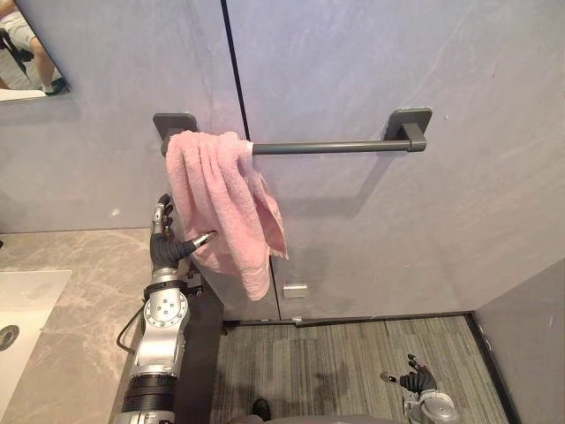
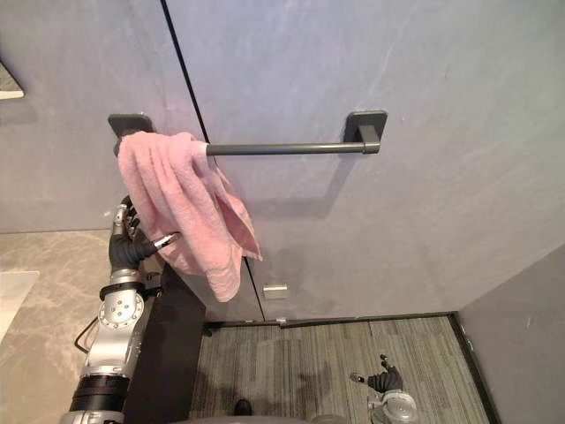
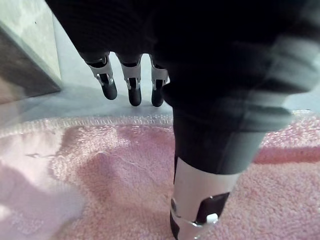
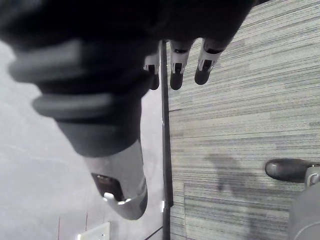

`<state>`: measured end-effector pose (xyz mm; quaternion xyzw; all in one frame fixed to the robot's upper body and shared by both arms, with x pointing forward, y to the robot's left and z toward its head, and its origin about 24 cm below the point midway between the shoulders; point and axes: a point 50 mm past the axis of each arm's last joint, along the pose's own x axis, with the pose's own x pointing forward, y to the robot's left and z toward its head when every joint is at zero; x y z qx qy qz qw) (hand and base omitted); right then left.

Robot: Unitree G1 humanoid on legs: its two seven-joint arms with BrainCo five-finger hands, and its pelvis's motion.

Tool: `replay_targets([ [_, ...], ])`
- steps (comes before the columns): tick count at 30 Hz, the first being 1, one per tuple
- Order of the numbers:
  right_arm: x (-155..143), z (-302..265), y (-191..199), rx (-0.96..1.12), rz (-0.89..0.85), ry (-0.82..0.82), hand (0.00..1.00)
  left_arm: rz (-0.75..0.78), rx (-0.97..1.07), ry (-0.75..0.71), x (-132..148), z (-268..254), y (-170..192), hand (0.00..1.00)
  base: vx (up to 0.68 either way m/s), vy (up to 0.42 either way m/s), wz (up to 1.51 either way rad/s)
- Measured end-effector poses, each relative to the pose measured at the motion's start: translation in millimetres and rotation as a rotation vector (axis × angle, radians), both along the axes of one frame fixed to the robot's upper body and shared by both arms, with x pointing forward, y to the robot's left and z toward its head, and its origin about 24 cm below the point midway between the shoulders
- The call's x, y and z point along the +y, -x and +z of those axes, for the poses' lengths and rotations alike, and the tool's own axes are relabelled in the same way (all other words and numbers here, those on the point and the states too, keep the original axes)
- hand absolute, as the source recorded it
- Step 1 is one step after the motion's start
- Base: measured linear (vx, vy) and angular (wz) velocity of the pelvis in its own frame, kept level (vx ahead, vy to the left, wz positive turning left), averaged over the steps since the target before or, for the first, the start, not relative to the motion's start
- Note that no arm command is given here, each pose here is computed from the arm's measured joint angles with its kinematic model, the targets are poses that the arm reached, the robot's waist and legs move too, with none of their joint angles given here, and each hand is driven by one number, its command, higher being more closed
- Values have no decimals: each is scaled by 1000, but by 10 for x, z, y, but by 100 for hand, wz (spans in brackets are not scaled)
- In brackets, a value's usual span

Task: Organize washtable

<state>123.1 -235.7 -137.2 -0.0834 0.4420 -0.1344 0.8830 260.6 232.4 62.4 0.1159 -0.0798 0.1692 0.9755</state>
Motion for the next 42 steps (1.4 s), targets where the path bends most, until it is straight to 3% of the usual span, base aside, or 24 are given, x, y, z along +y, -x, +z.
replay_targets([
  [1,2,0,-1,0,2,-2,0,-1,6,-7,14,-6,0,0,-48,-23,-1],
  [2,5,-1,-3,0,6,-6,0,-4,12,-15,25,-9,-4,100,-50,-14,-2],
  [12,54,-4,-26,5,55,-5,0,-49,61,-32,-22,-63,-99,100,-41,-8,-8],
  [18,52,143,-227,-96,84,18,0,-46,58,-40,1,-48,-101,100,1,-9,-1],
  [28,242,904,-873,-516,258,80,0,-42,6,-41,-3,62,-72,100,-22,-12,-6],
  [35,527,1478,-1155,-807,437,43,0,-53,-3,-20,-70,53,-37,100,-38,-26,-2],
  [42,1017,2093,-1524,-1062,703,-50,0,-119,-15,-16,-237,55,-24,100,-8,-18,7],
])
